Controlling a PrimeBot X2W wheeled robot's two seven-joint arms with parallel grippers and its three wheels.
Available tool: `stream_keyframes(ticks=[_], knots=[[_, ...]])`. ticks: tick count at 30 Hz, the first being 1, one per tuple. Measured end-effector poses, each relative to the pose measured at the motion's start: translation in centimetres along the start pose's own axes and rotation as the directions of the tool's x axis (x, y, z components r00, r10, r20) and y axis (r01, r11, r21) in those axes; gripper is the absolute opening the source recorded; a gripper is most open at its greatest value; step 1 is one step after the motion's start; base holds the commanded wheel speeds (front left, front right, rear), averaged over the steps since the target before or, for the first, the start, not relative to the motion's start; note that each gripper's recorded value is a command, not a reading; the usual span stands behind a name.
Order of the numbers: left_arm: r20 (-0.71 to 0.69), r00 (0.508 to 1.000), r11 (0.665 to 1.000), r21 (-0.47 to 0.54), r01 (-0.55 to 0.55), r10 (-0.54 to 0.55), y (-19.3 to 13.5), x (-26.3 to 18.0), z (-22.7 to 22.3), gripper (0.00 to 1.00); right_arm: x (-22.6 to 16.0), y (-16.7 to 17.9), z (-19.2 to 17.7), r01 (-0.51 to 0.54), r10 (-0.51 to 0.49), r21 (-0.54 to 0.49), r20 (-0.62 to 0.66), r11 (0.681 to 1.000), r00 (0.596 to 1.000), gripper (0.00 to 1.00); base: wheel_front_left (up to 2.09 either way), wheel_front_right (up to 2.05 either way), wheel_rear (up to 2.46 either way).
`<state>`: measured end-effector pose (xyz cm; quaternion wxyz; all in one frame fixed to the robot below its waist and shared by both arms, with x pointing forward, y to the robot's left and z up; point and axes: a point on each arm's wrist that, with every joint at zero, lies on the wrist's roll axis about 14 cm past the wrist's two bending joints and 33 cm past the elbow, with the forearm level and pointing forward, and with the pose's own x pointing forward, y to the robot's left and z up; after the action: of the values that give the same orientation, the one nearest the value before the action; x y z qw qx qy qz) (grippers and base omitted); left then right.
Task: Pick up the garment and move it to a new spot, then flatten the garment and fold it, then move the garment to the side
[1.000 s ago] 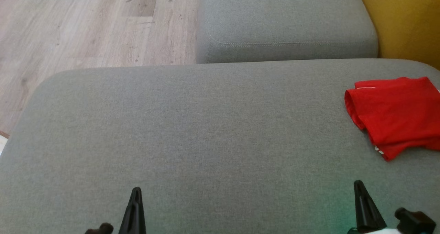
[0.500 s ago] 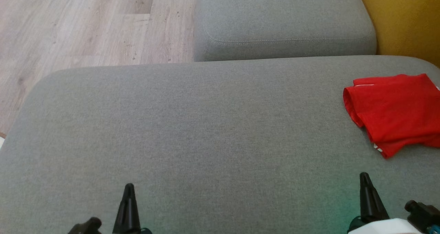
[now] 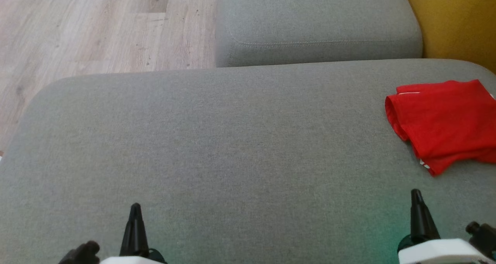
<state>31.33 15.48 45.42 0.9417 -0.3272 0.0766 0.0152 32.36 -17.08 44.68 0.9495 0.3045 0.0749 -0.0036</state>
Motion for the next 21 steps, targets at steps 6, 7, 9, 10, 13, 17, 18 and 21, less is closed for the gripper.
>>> stream_keyframes(ticks=[6,7,9,10,13,17,18,21], knots=[[-0.001,1.0,0.998,-0.068,-0.007,0.007,0.3,0.4,0.4,0.0,0.6,0.1,0.6,0.003,-0.004,0.073,0.012,0.997,1.0,0.0,0.0,0.0,0.0],[-0.003,1.0,0.997,-0.08,-0.005,0.005,0.3,0.5,0.3,0.0,0.6,0.0,0.6,0.005,-0.006,0.084,0.012,0.996,1.0,0.0,0.0,0.0,0.0],[-0.012,1.0,0.995,-0.101,-0.01,0.009,0.4,0.5,0.2,0.0,0.6,-0.1,0.6,0.011,-0.012,0.11,0.009,0.994,1.0,0.0,0.0,0.0,0.0],[-0.012,1.0,0.995,-0.101,-0.01,0.009,0.4,0.5,0.2,0.0,0.6,-0.1,0.6,0.011,-0.012,0.11,0.009,0.994,1.0,0.0,0.0,0.0,0.0],[-0.017,1.0,0.991,-0.135,-0.017,0.015,0.5,0.6,0.2,0.0,0.6,-0.3,0.6,0.02,-0.021,0.146,0.008,0.989,1.0,0.0,0.0,0.0,0.0],[-0.011,1.0,0.983,-0.181,-0.014,0.012,0.5,1.1,0.6,0.0,0.7,-0.5,0.6,0.029,-0.031,0.195,0.006,0.98,1.0,0.0,0.0,0.0,0.0],[-0.007,1.0,0.981,-0.192,-0.016,0.015,0.6,1.2,0.8,0.0,0.8,-0.5,0.7,0.029,-0.031,0.206,0.007,0.978,0.999,0.0,0.0,0.0,0.0],[-0.015,1.0,0.975,-0.223,-0.019,0.016,0.7,1.3,0.8,0.0,1.3,-0.4,1.3,0.022,-0.027,0.242,0.02,0.97,0.999,0.0,0.0,0.0,0.0]])
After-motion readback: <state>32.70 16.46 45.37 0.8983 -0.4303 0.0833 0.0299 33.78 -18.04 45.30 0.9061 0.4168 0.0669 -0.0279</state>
